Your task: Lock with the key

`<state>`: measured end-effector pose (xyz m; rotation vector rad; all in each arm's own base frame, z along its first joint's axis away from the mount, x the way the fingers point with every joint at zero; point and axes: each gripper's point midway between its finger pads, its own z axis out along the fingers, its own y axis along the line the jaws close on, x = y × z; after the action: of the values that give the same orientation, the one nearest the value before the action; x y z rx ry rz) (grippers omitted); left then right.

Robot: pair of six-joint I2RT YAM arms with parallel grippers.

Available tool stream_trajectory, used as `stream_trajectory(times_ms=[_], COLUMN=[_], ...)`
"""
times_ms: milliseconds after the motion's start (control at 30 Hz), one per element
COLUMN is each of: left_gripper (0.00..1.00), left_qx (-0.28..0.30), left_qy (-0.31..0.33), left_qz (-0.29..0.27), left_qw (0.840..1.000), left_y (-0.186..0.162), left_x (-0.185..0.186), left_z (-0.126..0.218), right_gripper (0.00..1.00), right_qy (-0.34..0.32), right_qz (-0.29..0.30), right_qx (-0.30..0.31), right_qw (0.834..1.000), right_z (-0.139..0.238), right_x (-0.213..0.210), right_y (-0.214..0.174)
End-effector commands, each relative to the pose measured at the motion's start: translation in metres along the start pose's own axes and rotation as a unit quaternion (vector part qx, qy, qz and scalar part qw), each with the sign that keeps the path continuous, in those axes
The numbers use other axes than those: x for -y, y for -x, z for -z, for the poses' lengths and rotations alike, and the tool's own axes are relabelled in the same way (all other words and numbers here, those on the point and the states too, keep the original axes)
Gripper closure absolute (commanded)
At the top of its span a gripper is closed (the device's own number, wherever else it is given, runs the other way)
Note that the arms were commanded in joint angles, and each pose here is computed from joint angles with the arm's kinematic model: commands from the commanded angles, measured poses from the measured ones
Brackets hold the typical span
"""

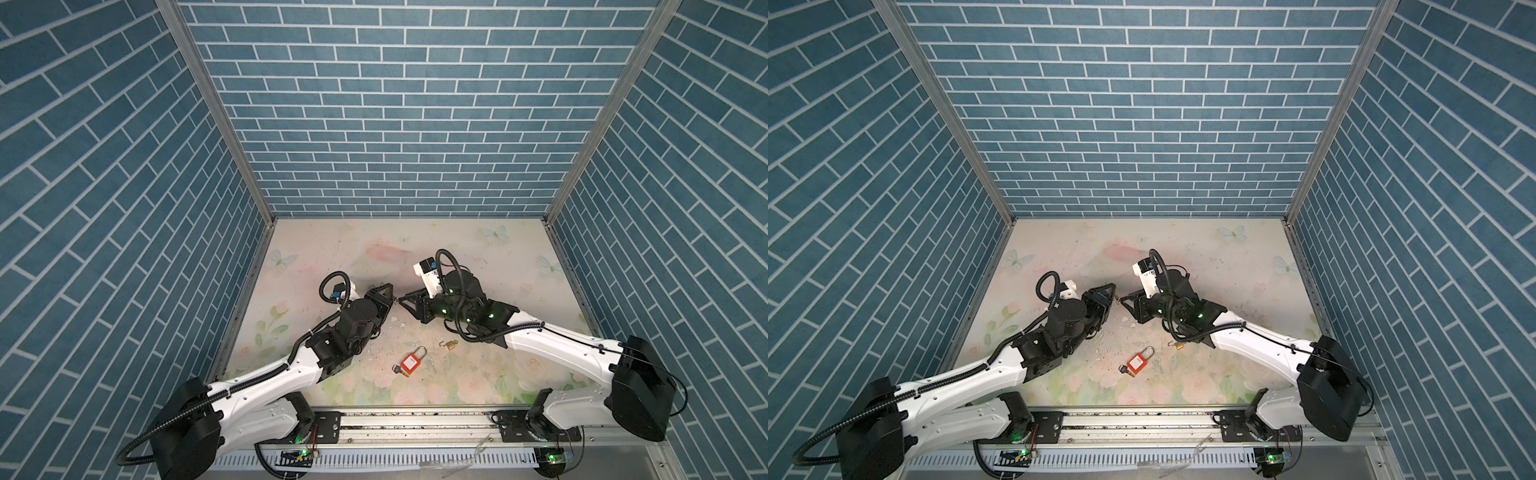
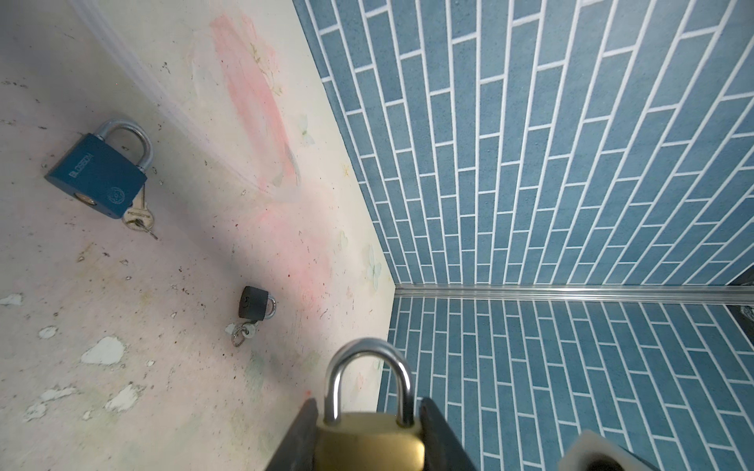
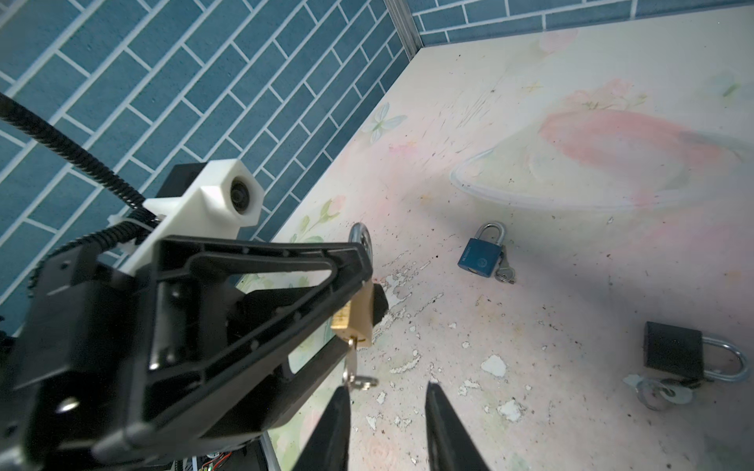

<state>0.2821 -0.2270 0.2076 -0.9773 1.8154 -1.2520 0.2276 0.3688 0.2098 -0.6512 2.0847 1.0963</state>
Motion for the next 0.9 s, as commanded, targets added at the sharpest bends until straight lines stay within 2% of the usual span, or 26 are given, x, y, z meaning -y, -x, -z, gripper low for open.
stream_trajectory(times_ms=[0,333,567,767,867], left_gripper=[1.0,1.0,1.0,1.0,1.0], left_qx=[0.004,0.002,0.005,0.005,0.005], left_qy=[-0.004,-0.001,-0.003,-0.003,-0.001], left_qz=[0.007,0.01,0.013,0.013,0.013], left_qw=[1.0,1.0,1.0,1.0,1.0], left_y=[0.004,0.005,0.007,0.007,0.007], left_x=[0.002,-0.003,-0.002,-0.002,-0.003], left_z=[0.002,0.003,0.003,0.003,0.003], right_gripper=[0.69,0.72,0.82,0.84,0.9], right_qy=[0.028,0.031,0.042,0.045,0.044], right_qz=[0.017,0.02,0.013,0.012,0.014], right_qx=[0.012,0.011,-0.006,-0.013,-0.011], right_qw=[0.999,0.999,0.999,0.999,0.999], right_z=[-0.004,-0.009,-0.016,-0.019,-0.018], right_x=[-0.016,-0.018,-0.02,-0.022,-0.022], right_y=[0.014,0.017,0.01,0.004,0.005])
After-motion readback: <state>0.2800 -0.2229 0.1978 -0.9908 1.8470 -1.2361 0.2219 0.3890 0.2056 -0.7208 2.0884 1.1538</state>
